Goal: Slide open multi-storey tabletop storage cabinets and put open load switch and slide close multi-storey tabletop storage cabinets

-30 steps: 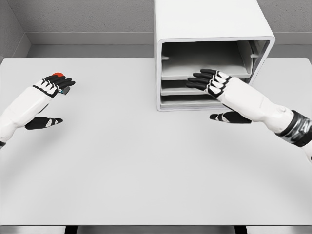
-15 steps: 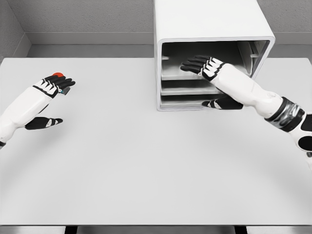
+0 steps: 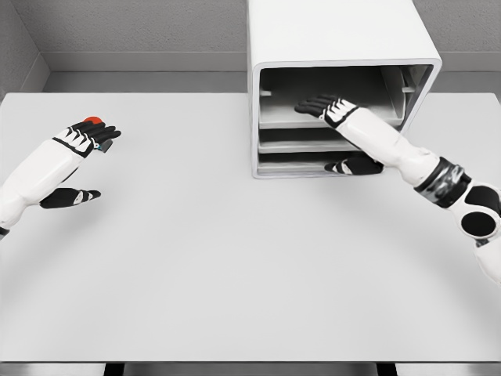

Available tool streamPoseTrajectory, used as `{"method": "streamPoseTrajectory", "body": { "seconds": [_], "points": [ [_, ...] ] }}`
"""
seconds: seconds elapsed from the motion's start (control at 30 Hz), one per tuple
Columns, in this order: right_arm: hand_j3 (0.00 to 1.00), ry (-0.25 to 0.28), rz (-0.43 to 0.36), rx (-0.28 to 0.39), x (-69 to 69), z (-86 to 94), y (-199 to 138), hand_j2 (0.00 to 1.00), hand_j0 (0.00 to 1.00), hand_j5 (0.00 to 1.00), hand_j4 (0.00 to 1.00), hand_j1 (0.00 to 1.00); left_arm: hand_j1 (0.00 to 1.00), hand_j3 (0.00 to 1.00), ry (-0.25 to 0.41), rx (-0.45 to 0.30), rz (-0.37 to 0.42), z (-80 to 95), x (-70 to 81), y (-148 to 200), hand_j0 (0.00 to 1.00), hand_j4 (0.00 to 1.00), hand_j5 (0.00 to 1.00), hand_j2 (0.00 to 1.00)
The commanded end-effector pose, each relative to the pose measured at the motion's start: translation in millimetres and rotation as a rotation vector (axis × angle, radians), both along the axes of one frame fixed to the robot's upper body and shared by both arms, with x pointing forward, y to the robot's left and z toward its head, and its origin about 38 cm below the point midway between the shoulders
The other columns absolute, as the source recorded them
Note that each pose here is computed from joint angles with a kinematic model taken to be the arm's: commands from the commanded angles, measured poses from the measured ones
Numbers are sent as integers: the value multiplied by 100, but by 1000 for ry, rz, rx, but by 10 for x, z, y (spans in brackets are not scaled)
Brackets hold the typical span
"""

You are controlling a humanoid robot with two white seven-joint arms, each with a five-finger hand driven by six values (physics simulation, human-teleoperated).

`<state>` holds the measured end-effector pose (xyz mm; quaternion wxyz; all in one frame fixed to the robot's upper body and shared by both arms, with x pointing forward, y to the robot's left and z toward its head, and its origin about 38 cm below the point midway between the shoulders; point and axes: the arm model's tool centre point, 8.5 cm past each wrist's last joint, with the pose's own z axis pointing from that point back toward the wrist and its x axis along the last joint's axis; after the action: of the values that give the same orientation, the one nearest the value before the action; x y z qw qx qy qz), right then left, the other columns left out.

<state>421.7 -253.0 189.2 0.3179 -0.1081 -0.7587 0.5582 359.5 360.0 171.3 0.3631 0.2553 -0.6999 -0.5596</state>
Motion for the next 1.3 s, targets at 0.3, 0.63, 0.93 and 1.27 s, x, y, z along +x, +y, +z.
{"method": "streamPoseTrajectory", "body": {
  "seconds": [0.3, 0.63, 0.93, 1.27],
  "points": [
    [100, 55, -27, -7, 48, -217, -23, 100, 100, 100, 100, 100, 100, 100, 0, -9, 0, 9, 0, 4, 100, 100, 100, 100],
    [100, 66, -27, -12, 10, -268, -41, 100, 100, 100, 100, 100, 100, 100, -25, -122, -13, 174, 123, -16, 100, 100, 100, 100],
    [100, 72, -16, -38, -163, -305, -123, 100, 100, 100, 100, 100, 100, 100, 49, -236, -9, 71, 596, -92, 100, 100, 100, 100],
    [100, 62, 12, -63, -340, -249, -175, 100, 100, 100, 100, 100, 100, 100, 49, -382, 44, 111, 891, -43, 100, 100, 100, 100]
  ]
}}
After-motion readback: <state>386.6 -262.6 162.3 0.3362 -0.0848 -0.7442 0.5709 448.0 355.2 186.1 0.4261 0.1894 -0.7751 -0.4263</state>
